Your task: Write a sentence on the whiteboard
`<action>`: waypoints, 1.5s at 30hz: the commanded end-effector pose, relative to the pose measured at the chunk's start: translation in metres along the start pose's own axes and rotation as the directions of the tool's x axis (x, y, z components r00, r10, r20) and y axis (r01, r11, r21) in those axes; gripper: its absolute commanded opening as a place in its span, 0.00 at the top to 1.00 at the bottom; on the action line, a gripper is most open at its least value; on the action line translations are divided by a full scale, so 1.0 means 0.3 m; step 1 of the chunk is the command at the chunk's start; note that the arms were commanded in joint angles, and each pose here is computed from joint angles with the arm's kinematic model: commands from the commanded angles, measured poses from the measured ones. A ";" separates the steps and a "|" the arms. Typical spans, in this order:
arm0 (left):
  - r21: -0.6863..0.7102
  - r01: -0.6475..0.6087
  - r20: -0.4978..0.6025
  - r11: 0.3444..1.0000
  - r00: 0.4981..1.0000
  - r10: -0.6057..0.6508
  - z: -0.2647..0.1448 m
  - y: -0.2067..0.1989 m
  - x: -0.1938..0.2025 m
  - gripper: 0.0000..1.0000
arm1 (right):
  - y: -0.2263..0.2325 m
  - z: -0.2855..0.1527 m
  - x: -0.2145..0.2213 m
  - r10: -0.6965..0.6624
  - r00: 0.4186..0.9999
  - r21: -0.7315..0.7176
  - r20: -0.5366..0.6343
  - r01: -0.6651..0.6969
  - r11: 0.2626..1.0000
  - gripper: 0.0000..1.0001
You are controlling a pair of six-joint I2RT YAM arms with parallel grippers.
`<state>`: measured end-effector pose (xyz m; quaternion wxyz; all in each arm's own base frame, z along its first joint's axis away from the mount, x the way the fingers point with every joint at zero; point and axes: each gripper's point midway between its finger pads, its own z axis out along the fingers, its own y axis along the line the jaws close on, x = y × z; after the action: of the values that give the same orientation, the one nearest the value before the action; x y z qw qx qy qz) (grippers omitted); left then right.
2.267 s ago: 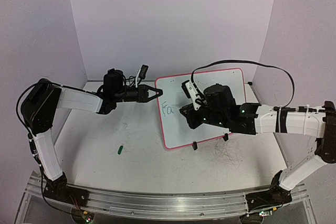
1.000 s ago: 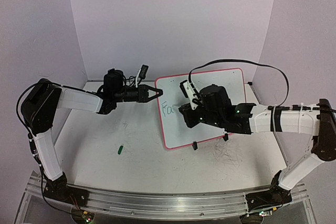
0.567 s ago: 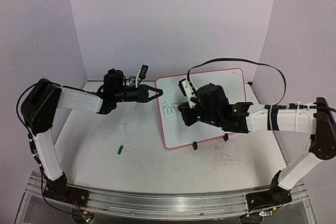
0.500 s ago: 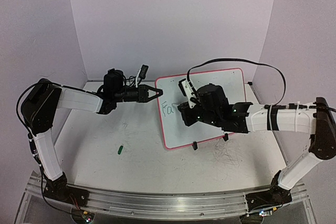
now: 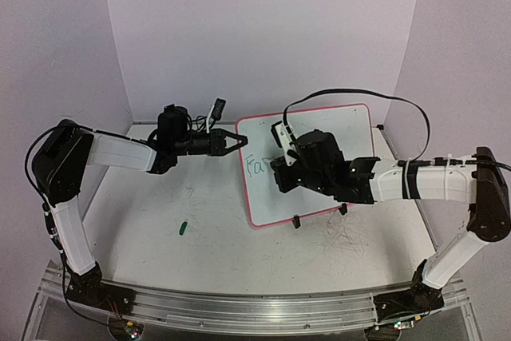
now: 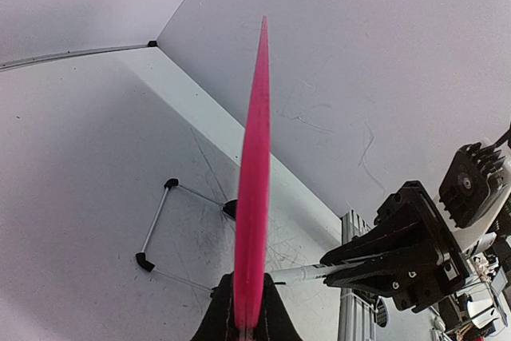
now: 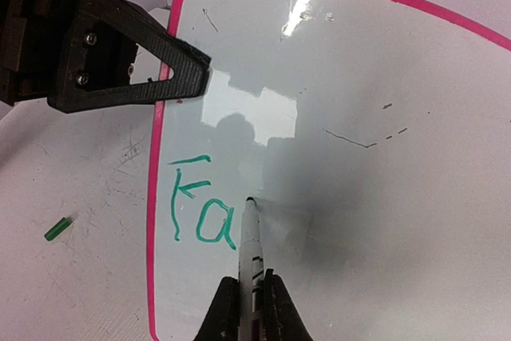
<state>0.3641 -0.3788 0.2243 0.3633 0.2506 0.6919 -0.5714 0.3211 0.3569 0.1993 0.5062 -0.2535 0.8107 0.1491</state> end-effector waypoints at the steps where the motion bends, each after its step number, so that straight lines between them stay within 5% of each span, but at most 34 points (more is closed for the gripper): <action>1: 0.008 -0.009 -0.001 1.000 1.000 0.009 0.021 -0.016 -0.021 1.00 | -0.011 -0.066 -0.099 0.023 0.997 -0.015 0.080 -0.022 1.000 1.00; 45: 0.005 -0.016 0.000 1.000 1.000 0.016 0.019 -0.019 -0.025 1.00 | -0.004 0.008 0.003 0.017 1.000 0.004 -0.008 -0.017 1.000 1.00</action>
<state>0.3639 -0.3791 0.2245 0.3635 0.2513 0.6916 -0.5713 0.3165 0.3566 0.1976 0.4971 -0.2594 0.8128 0.1580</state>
